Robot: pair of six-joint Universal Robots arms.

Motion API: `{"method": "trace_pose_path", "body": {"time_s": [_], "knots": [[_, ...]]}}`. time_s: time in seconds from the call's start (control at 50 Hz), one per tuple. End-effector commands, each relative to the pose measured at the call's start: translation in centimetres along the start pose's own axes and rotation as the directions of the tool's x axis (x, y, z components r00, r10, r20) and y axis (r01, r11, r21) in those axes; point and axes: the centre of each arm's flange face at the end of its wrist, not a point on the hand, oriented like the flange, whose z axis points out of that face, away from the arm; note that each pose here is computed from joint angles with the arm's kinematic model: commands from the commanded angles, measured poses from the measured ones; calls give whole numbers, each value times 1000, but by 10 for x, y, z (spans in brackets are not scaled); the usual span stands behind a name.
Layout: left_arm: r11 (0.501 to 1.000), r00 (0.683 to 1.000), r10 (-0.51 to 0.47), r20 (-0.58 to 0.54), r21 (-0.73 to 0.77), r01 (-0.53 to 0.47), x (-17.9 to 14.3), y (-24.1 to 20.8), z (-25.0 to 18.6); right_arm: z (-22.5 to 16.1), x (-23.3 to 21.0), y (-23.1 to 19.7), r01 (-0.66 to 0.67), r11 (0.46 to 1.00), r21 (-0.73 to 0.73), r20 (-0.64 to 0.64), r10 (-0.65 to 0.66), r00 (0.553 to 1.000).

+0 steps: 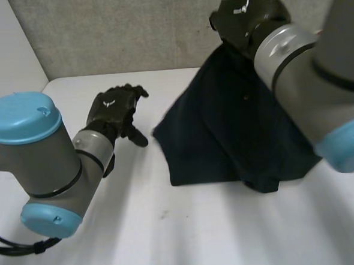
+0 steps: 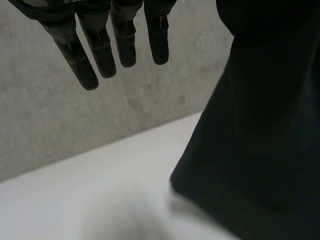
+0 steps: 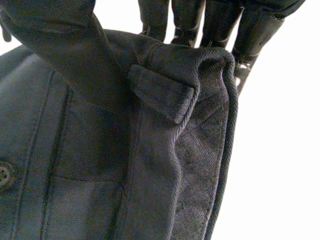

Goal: Fold the shorts.

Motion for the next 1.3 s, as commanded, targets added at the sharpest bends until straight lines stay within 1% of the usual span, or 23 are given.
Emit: {"method": "trace_pose_path", "body": {"time_s": [0.02,0.1,0.22,0.34,0.38,0.4,0.44,0.46,0.52,0.54,0.58,0.6,0.68,0.78,0.96,0.98,1.06,1.1,1.16,1.22,1.24,1.26,1.3], "knots": [[1000,1000,2,-28,29,-1,9,-4,10,-23,3,-9,3,1000,27,44,-4,999],[1000,998,3,-62,-9,-3,15,13,22,-33,1,-7,5,1000,17,61,-6,998],[994,992,13,-122,-105,-26,25,46,35,-43,11,-11,4,1000,30,28,-5,1000],[986,993,47,-110,-153,-63,21,43,32,-42,10,-7,2,1000,18,26,-3,1000],[990,993,50,-107,-122,-63,20,28,28,-38,14,-6,1,1000,24,4,-1,1000],[996,994,52,-100,-61,-58,18,1,22,-36,18,-4,1,1000,24,-11,-1,1000],[999,994,52,-91,7,-52,16,-27,12,-31,28,-4,-2,999,39,-53,4,999],[996,995,54,-82,71,-48,13,-52,2,-30,31,-4,-3,999,47,-68,6,998],[980,996,58,-64,192,-44,8,-96,-18,-29,45,-14,-3,995,101,-134,16,991],[958,997,59,-53,284,-41,4,-127,-35,-30,50,-17,-3,993,117,-156,21,988],[927,998,61,-35,374,-44,0,-156,-53,-31,57,-22,-1,990,140,-190,28,981],[895,998,61,-16,443,-48,-5,-180,-69,-32,65,-25,0,987,158,-230,36,972],[829,998,68,7,556,-60,-10,-217,-103,-40,75,-34,2,982,187,-272,50,961],[785,997,71,9,617,-62,-8,-236,-131,-56,83,-45,3,976,219,-293,62,954],[719,997,74,18,692,-65,-6,-264,-191,-112,105,-74,-30,941,337,-333,149,931],[703,997,77,23,708,-71,-6,-269,-201,-116,106,-76,-27,939,344,-336,150,930],[673,992,108,68,729,-123,-7,-276,-215,-128,110,-82,-21,930,367,-345,157,925],[668,989,123,88,730,-148,-7,-277,-216,-130,109,-81,-24,935,355,-339,153,928],[681,985,137,104,713,-170,-7,-273,-210,-129,108,-77,-28,944,329,-326,142,935],[711,985,141,104,681,-174,-9,-265,-196,-126,102,-69,-37,959,281,-295,123,947],[725,984,144,102,666,-175,-9,-261,-189,-119,95,-61,-43,968,246,-268,110,957],[755,984,147,96,632,-174,-10,-253,-172,-110,90,-54,-46,975,219,-248,101,964],[784,984,151,91,595,-175,-11,-243,-156,-93,81,-40,-52,985,165,-218,88,972]]}}
